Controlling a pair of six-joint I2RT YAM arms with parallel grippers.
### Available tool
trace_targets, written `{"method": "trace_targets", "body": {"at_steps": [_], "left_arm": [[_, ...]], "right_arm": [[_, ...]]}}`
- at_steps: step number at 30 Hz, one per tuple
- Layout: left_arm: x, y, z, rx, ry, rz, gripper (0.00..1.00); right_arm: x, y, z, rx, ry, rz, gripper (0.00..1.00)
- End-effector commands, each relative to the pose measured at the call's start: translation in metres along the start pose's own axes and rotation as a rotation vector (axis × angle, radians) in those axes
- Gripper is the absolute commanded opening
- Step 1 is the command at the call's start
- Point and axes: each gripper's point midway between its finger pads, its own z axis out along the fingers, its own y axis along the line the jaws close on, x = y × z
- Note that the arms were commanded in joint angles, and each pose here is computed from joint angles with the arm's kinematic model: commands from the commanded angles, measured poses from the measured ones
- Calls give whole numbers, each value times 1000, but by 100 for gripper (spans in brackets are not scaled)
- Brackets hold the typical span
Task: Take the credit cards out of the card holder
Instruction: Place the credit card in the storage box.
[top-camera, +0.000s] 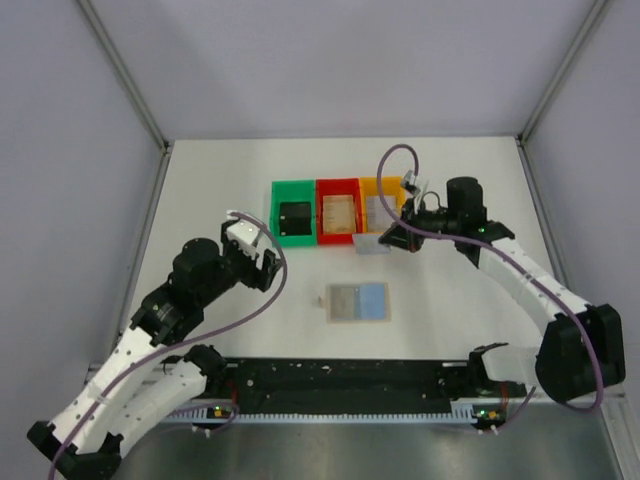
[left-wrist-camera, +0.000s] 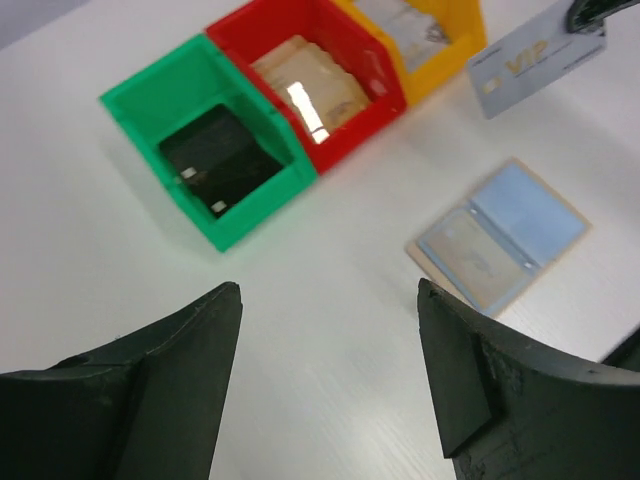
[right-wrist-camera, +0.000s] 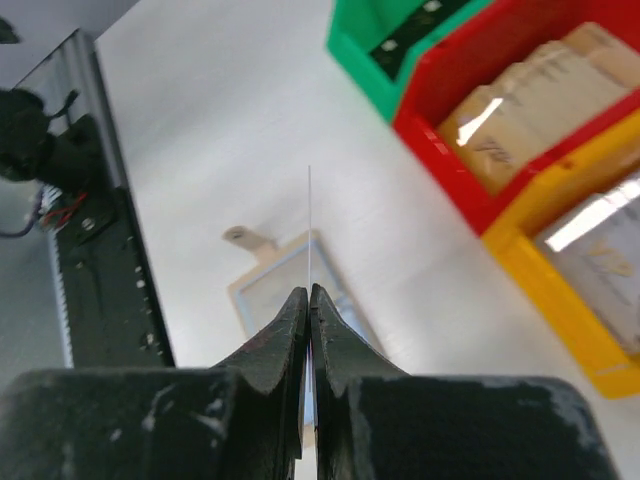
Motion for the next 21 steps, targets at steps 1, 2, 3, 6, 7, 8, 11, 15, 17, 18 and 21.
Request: {"method": "trace_targets", "body": {"at_steps": [1, 2, 3, 6, 7, 8, 11, 15, 17, 18, 21], "left_arm": [[-9, 52, -10, -255, -136, -76, 75], [-10, 58, -13, -290, -149, -81, 75], [-10, 62, -16, -312, -161, -84, 75], [-9, 72, -22, -378, -182, -88, 76], [-7, 75, -23, -393, -182, -91, 76], [-7, 77, -24, -405, -183, -91, 76], [-4, 81, -25, -433, -183, -94, 76], [-2, 88, -27, -473, -183, -93, 76], [-2, 88, -27, -475, -182, -91, 76], [-1, 88, -25, -470, -178, -88, 75], [1, 87, -23, -464, -167, -85, 76]], "right_arm": [[-42, -69, -17, 180, -66, -40, 0], [-44, -82, -20, 204, -69, -34, 0], [-46, -94, -24, 231, -72, -28, 0], [-50, -127, -31, 316, -60, -27, 0], [-50, -137, -31, 331, -55, -27, 0], [-47, -145, -32, 341, -49, -19, 0], [-36, -172, -29, 375, -6, 8, 0], [-26, -186, -16, 331, 38, 23, 0], [-23, -186, -9, 284, 40, 35, 0], [-23, -184, -6, 254, 37, 41, 0], [-19, -181, 3, 196, 50, 63, 0]]}}
